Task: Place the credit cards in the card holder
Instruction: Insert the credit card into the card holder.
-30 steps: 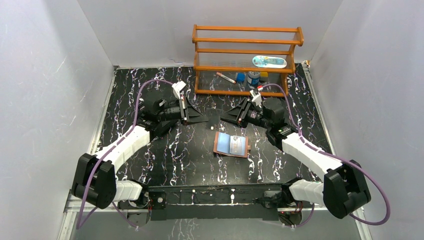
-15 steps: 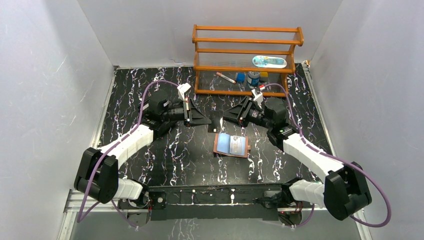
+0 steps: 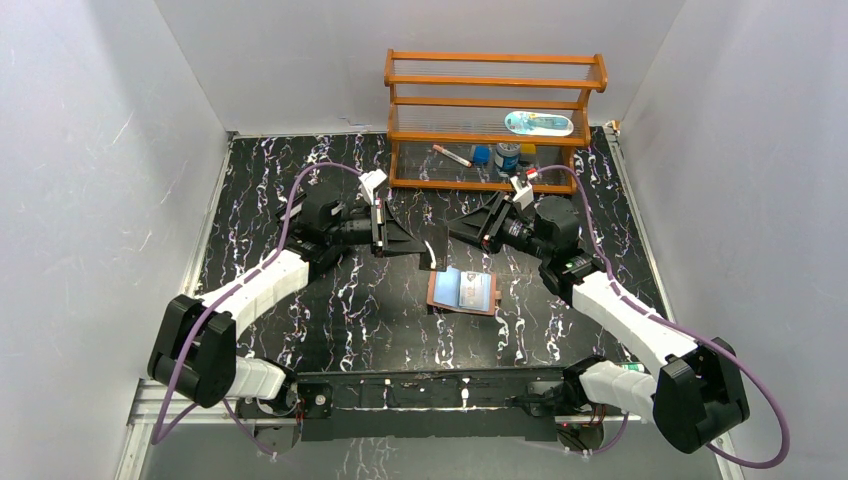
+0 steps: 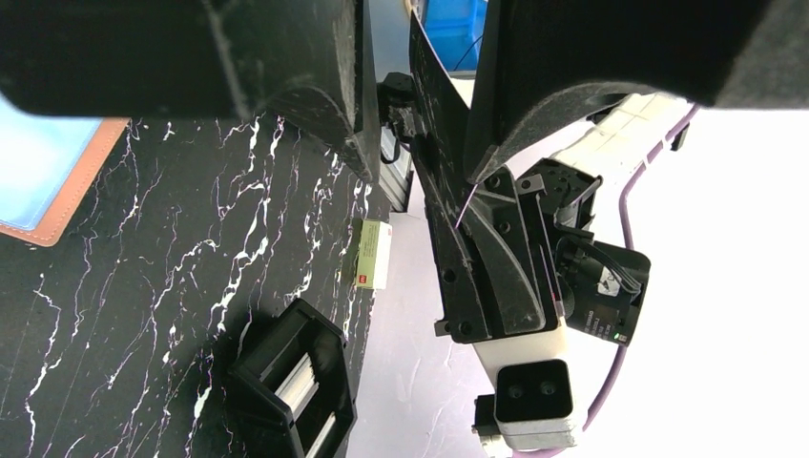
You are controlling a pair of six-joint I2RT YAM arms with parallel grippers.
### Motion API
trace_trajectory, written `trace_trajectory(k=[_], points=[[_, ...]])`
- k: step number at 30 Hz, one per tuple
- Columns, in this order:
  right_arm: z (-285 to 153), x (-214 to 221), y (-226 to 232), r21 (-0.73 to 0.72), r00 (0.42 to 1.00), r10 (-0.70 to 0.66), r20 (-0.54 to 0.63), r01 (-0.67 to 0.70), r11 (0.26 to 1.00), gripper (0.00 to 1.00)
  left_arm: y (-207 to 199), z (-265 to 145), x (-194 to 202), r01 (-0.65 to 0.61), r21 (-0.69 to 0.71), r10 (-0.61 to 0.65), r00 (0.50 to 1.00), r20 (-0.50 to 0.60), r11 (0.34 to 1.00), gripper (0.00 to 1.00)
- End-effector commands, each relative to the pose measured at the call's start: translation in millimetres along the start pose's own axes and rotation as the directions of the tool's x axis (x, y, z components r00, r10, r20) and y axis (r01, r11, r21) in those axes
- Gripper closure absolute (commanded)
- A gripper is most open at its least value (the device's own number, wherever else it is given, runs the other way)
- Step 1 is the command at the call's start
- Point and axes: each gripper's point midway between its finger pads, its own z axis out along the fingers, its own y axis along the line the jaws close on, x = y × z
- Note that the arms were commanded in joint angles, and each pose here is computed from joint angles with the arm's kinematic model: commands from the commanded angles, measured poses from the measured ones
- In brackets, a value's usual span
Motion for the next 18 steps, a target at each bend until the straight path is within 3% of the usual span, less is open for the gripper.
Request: trace_trajectory(k=[1,5,11,18], points=[[-6,-7,35,-0.09,0.997,-0.067,0.024,0.069,0.994,0.51,-14,1,-2,-0.04,0.009,0.04,0.999,0.002,0.999,1.0],[-12,-12,32,-0.057,0.994,-0.073,0.077,0.078,0.995,0.47,-13,-1,0,-0.04,0.005,0.039,0.999,0.002,0.999,1.0],[-11,-10,33,-0.063,0.995,-0.086,0.057,0.09,0.994,0.48,-13,-1,1,-0.038,0.004,0.038,0.999,0.0,0.999,1.0],[-9,-2,26,-0.055,0.995,-0.097,0.007,0.097,0.994,0.56,-17,0,-1,-0.04,0.019,0.04,0.999,0.005,0.999,1.0]])
